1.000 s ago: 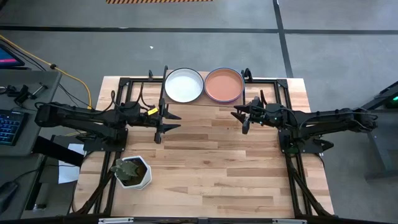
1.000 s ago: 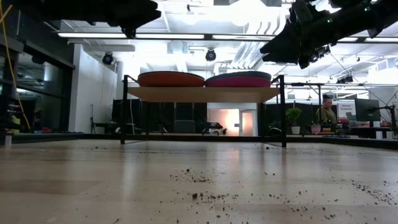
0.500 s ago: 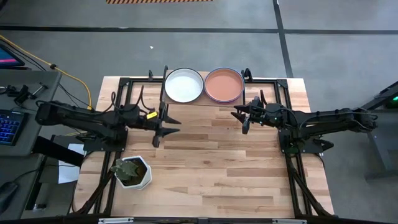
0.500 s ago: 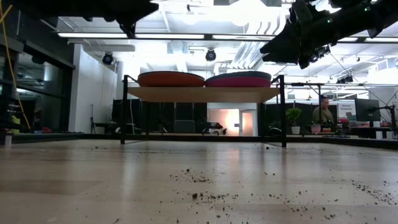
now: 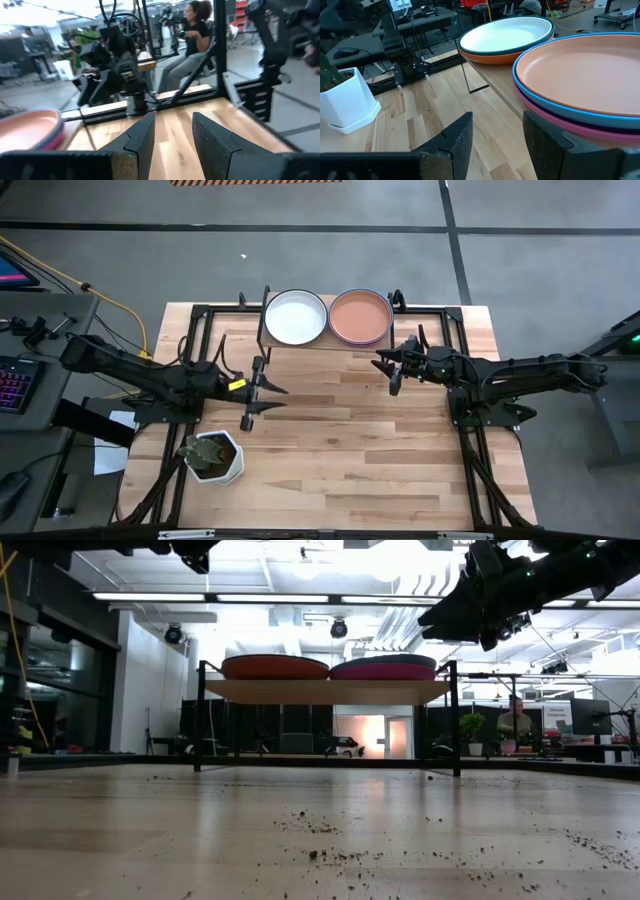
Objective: Place and stack plates onto a shelf
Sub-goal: Return to Home Position
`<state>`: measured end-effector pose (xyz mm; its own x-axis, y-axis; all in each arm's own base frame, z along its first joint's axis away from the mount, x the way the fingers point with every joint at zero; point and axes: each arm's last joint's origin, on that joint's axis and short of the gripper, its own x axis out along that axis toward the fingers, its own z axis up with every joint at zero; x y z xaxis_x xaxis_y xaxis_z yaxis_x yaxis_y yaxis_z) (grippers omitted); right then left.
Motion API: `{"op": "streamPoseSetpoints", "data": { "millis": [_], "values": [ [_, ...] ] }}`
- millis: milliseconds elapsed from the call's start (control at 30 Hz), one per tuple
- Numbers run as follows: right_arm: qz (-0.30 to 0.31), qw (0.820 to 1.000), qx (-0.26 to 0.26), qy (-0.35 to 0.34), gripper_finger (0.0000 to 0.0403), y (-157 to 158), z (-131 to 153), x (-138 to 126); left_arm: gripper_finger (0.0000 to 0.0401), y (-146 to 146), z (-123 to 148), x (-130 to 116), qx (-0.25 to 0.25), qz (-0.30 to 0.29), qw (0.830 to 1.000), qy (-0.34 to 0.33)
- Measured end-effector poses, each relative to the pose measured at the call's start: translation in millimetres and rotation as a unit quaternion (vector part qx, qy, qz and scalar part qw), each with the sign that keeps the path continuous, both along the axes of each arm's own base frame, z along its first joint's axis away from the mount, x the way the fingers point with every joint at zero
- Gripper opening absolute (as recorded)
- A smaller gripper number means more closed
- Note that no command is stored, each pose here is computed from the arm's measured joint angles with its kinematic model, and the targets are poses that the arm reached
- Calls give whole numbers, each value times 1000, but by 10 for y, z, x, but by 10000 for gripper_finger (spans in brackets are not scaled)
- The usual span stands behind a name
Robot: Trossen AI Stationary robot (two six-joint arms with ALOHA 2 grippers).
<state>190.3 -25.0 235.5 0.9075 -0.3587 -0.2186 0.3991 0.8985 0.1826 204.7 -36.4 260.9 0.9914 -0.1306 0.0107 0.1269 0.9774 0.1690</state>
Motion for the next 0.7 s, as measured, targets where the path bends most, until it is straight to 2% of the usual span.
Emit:
{"op": "streamPoseSetpoints", "data": {
  "millis": [200, 400, 700],
  "values": [
    [0, 1000, 0, 1, 156, 0, -1, 0, 119, 117, 109, -82, 26, 62, 997, -46],
    [0, 1000, 0, 3, 156, 1, -6, -1, 119, 297, 232, -314, 19, 91, 994, -55],
    [0, 1000, 1, 5, 156, 1, -9, -1, 119, 413, 238, -668, -30, 46, 998, -12]
  ]
}}
